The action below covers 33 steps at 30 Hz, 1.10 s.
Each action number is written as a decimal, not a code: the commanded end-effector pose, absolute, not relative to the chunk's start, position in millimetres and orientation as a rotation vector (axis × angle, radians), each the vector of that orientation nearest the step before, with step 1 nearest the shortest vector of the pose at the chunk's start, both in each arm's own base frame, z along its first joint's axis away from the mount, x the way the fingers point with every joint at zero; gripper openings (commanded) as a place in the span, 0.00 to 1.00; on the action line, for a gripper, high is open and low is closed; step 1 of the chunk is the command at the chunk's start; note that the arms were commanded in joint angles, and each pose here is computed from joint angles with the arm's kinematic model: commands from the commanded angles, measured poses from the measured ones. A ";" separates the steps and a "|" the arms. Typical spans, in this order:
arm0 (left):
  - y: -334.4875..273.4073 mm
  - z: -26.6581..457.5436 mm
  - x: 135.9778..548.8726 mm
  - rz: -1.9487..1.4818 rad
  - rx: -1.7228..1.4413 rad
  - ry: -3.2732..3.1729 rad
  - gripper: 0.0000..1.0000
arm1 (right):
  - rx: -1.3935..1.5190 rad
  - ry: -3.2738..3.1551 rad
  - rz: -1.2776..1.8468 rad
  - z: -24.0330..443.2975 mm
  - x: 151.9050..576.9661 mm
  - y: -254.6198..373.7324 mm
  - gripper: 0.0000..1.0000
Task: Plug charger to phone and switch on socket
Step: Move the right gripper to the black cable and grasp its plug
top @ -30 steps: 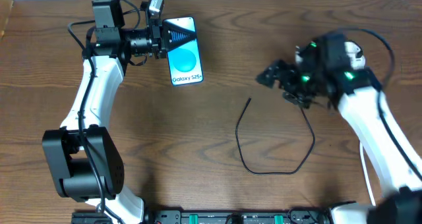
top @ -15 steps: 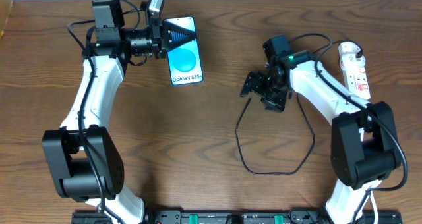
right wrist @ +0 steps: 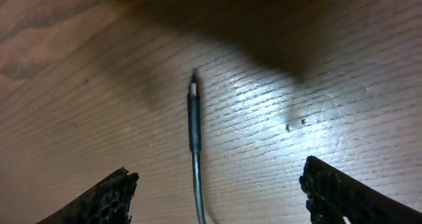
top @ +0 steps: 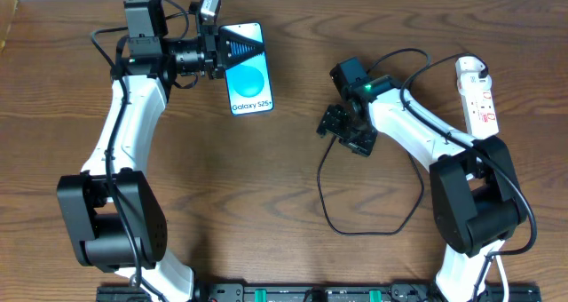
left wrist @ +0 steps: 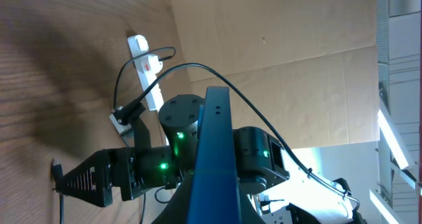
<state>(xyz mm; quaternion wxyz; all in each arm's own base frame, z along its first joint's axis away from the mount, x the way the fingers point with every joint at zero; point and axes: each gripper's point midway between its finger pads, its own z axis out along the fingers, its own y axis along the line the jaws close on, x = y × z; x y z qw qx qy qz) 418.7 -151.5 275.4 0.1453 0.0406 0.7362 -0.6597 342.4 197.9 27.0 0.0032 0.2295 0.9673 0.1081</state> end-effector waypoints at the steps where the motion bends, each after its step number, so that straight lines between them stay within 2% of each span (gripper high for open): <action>1: -150.8 290.8 409.3 -1.907 0.186 2.080 0.08 | 0.749 2.998 0.297 28.4 349.7 195.7 0.77; 9: -150.8 290.8 409.3 -1.907 0.186 2.080 0.07 | 0.767 2.989 0.267 27.8 348.5 194.9 0.71; 17: -150.8 290.8 409.2 -1.908 0.187 2.080 0.07 | 0.734 2.945 0.201 27.5 347.6 203.8 0.70; 23: -150.8 290.8 409.2 -1.908 0.187 2.080 0.07 | 0.756 2.928 0.168 26.9 348.5 199.7 0.62; 26: -150.8 290.8 409.2 -1.908 0.186 2.080 0.07 | 0.761 2.924 0.153 25.8 348.6 198.0 0.62; 33: -150.8 290.8 409.3 -1.907 0.186 2.080 0.07 | 0.781 2.968 0.107 0.3 343.7 199.3 0.59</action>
